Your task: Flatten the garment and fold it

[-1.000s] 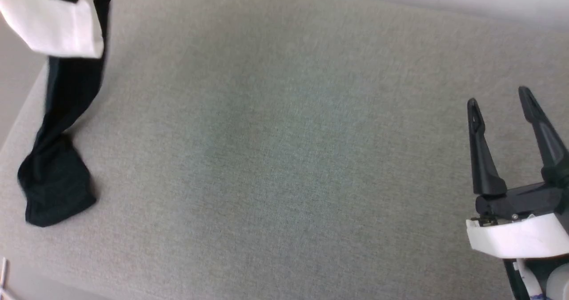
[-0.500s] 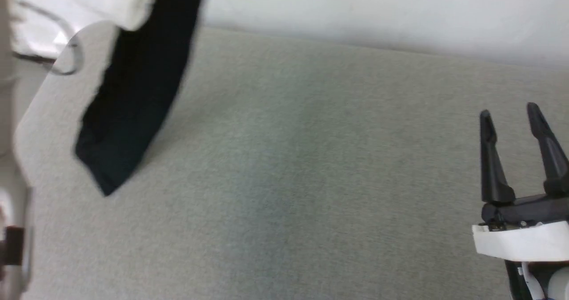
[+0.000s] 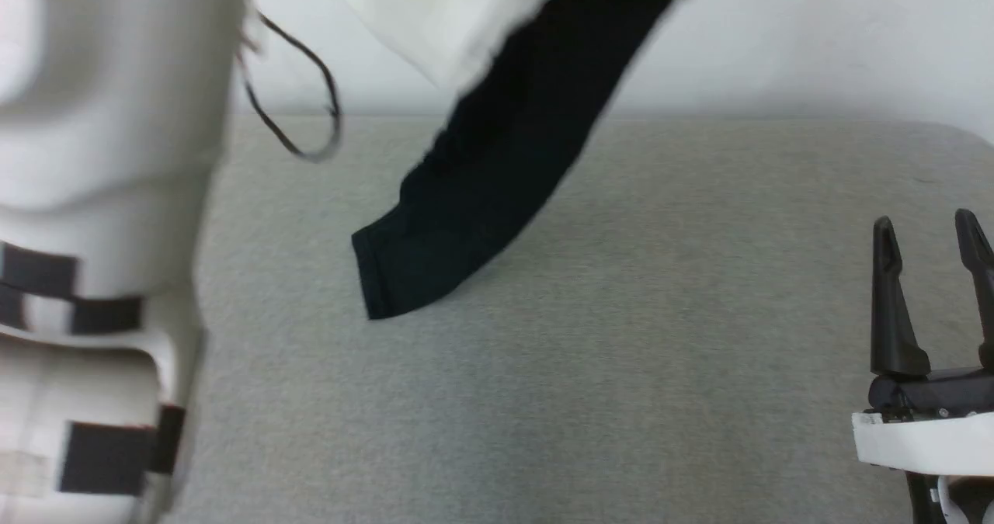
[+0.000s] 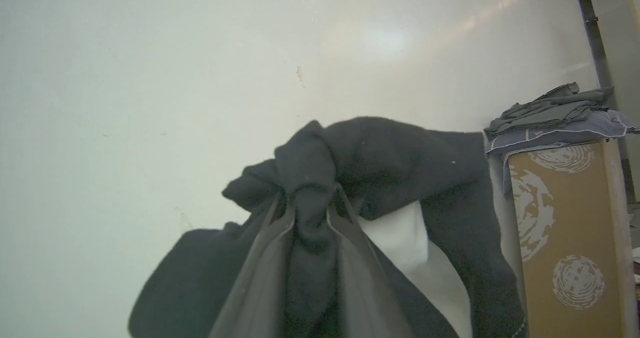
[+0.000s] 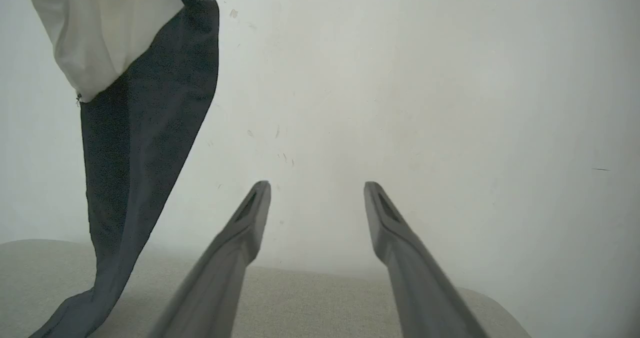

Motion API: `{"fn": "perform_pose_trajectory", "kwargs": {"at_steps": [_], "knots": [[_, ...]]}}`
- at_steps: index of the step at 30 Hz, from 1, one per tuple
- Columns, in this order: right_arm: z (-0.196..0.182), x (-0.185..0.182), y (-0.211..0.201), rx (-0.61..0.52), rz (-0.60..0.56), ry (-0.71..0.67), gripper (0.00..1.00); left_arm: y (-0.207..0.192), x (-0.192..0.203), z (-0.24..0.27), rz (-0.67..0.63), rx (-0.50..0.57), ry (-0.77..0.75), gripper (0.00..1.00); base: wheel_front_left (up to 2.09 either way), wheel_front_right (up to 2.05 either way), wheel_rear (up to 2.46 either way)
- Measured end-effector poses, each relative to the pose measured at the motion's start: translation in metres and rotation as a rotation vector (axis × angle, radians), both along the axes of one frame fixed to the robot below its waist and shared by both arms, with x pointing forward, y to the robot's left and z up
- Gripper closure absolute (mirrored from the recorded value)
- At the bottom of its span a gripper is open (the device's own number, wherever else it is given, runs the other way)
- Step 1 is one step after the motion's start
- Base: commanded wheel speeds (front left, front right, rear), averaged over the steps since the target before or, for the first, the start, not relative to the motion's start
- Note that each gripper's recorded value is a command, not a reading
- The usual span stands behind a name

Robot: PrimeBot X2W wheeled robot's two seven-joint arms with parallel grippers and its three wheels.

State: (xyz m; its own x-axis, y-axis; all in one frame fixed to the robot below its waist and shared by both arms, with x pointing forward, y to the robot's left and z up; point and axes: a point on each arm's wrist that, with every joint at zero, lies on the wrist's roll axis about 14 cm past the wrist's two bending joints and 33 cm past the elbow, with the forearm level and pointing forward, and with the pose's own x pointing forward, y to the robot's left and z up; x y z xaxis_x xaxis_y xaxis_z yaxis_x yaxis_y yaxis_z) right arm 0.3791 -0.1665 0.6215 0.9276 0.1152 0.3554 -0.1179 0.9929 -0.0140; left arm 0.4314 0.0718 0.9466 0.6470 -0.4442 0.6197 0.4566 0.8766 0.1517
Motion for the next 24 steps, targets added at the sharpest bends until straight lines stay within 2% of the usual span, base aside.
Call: {"fn": "perform_pose_trajectory", "kwargs": {"at_steps": [6,12,14,18,24], "knots": [[0.007,-0.016,-0.022,-0.005,-0.069,-0.014,0.00,-0.047,0.008,-0.053,-0.147,-0.024,0.133,1.00,0.00,0.00,0.00],[0.013,-0.023,-0.036,-0.012,-0.113,-0.026,0.00,-0.080,0.020,-0.171,-0.232,-0.007,0.374,1.00,0.00,0.00,0.00],[0.012,-0.022,-0.038,-0.014,-0.121,-0.023,0.00,-0.083,0.023,-0.216,-0.226,-0.014,0.457,1.00,0.00,0.00,0.00],[0.006,-0.017,-0.041,-0.017,-0.130,-0.005,0.00,-0.079,0.022,-0.309,-0.175,0.037,0.612,1.00,0.00,0.00,0.00],[-0.006,-0.008,-0.041,-0.020,-0.130,0.035,0.00,-0.067,-0.003,-0.446,-0.114,0.112,0.923,1.00,0.00,0.00,0.00]]}}
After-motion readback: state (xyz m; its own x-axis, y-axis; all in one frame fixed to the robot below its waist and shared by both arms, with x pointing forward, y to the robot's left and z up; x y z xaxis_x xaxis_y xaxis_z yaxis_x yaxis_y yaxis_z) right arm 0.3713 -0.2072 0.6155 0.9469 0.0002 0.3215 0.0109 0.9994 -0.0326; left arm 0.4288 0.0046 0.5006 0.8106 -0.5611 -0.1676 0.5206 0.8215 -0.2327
